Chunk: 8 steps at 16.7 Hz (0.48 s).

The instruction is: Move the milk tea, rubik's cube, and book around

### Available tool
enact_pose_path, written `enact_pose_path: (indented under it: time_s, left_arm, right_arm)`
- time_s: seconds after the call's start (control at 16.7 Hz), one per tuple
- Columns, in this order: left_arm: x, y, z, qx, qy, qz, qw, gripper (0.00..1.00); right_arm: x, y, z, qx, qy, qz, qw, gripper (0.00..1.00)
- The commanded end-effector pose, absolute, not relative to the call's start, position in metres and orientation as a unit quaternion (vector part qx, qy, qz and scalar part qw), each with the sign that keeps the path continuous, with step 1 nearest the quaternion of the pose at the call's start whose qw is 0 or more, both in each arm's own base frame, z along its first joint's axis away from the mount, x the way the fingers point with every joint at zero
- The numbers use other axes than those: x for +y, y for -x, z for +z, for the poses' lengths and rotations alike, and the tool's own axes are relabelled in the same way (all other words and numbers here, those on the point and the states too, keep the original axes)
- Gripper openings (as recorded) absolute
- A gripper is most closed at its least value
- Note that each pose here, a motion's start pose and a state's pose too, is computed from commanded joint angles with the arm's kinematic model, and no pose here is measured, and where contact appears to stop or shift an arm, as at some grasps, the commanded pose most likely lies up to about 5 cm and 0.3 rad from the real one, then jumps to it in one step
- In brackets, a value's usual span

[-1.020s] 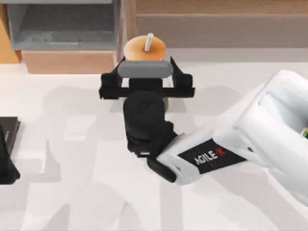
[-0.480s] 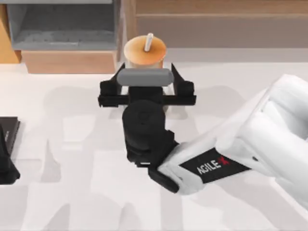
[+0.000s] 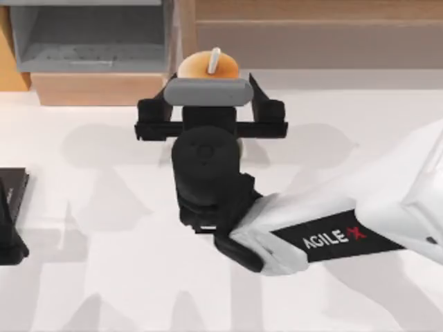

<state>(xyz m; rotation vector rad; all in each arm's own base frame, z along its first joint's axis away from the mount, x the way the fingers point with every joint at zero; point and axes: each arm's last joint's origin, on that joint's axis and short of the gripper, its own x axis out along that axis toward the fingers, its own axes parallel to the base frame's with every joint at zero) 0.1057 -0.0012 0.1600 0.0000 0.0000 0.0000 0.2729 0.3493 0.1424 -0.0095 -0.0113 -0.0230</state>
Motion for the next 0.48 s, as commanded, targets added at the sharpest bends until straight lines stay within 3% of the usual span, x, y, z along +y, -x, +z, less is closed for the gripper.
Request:
enact_pose_path:
  time_s: [0.48]
  left_arm:
    - [-0.001,-0.106,0.16,0.0,0.0,0.0,1.0,1.0]
  right_arm:
    - [0.349,-0.292,0.166,-0.007,0.003,-0.012,1.0,1.0]
